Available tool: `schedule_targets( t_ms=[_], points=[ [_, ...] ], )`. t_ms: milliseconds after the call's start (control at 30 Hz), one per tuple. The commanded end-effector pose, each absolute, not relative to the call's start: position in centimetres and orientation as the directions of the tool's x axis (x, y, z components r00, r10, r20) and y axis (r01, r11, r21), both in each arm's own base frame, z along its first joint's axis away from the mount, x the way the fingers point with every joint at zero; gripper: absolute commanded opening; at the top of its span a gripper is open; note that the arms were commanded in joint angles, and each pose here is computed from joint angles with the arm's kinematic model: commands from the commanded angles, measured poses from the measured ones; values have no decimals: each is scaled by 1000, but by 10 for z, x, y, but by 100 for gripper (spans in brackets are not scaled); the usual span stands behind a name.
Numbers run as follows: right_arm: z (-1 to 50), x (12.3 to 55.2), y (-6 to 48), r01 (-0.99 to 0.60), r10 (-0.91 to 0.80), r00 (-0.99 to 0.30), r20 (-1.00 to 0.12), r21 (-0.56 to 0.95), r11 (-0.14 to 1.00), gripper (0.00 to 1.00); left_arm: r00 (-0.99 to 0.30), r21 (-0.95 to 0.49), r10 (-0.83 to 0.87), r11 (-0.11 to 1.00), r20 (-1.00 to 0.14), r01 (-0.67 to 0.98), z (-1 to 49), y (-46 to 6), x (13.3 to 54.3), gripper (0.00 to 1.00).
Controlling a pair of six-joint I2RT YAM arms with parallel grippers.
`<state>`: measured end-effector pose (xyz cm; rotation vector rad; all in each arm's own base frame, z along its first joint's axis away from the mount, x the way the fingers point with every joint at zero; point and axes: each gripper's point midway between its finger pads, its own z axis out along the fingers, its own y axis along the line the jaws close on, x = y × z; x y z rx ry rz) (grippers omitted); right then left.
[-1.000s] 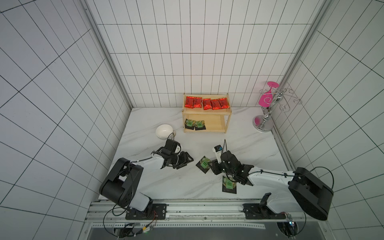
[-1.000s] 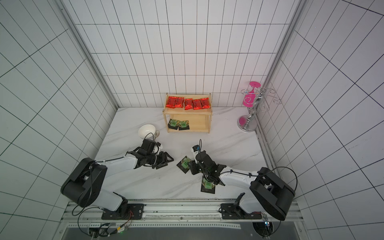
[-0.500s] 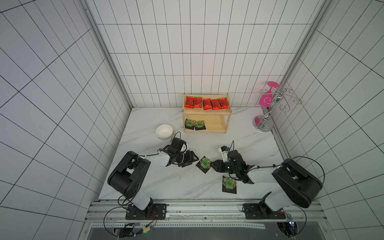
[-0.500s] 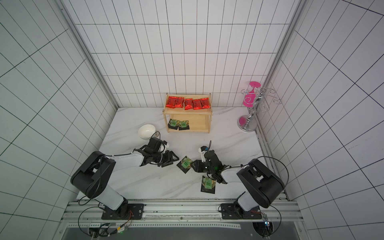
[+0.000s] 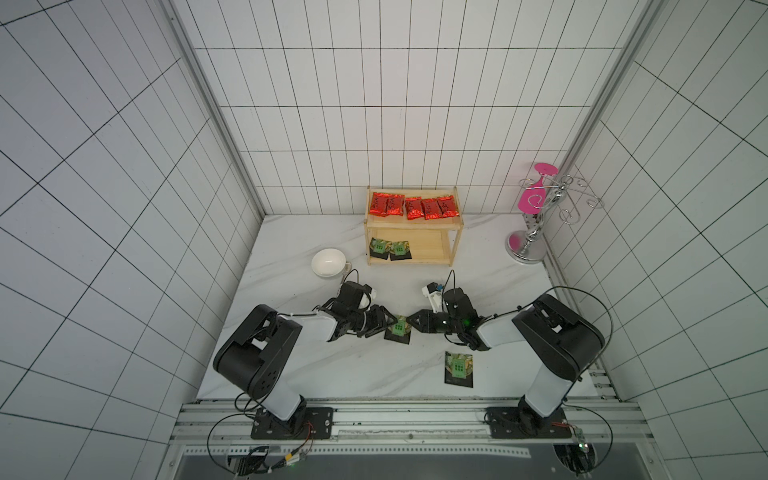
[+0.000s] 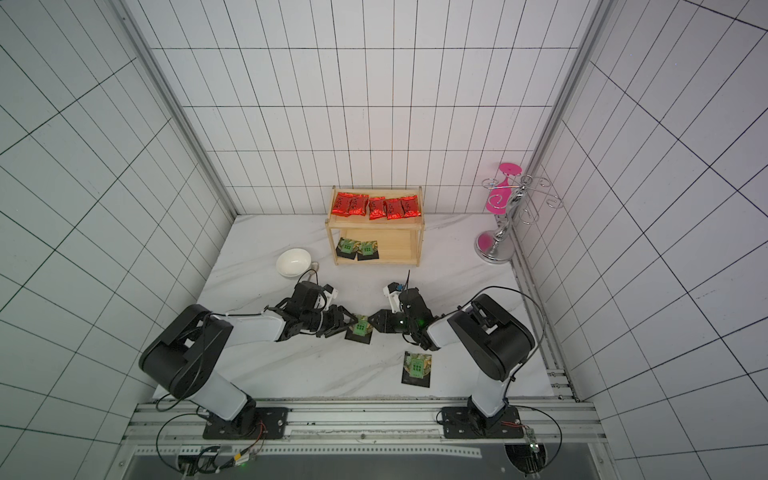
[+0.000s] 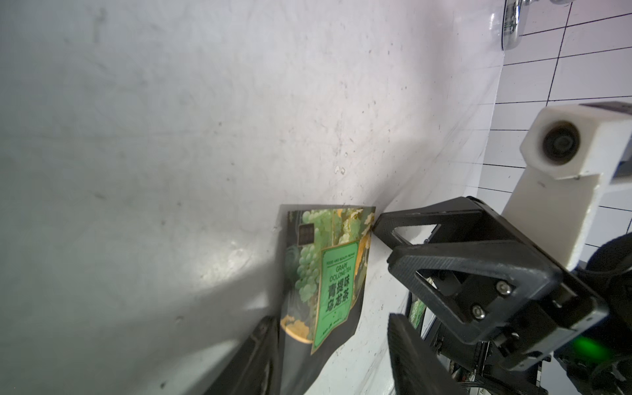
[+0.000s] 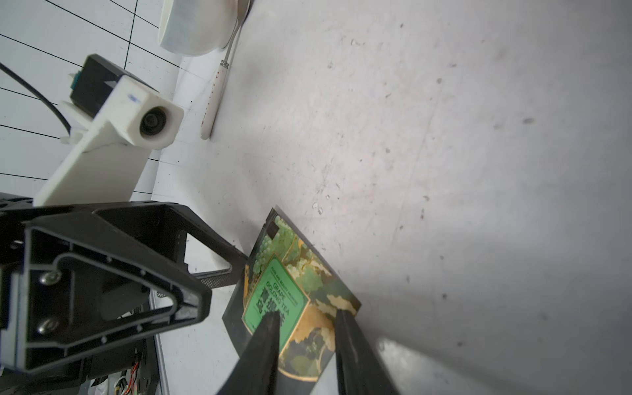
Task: Place the tea bags on the shelf by color
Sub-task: Move the tea bag to the center of the board, then pick up the tea bag from the center of the board.
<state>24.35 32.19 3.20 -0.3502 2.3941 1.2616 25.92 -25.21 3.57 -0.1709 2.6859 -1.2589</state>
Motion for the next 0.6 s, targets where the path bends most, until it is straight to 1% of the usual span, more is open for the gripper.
schedule_targets(
  t_ms=[0,433,567],
  points=[
    [22,246,323,-379,-36,-899,-436,737,560,32,-980,-709,-198,696,-36,-115,9,-236,242,52],
    [11,239,323,-347,-30,-918,-396,764,544,30,-972,-720,-235,679,-27,-144,4,-240,252,33],
    [9,239,323,-342,-31,-920,-390,765,545,30,-969,-723,-245,676,-37,-144,7,-240,255,21]
  ],
)
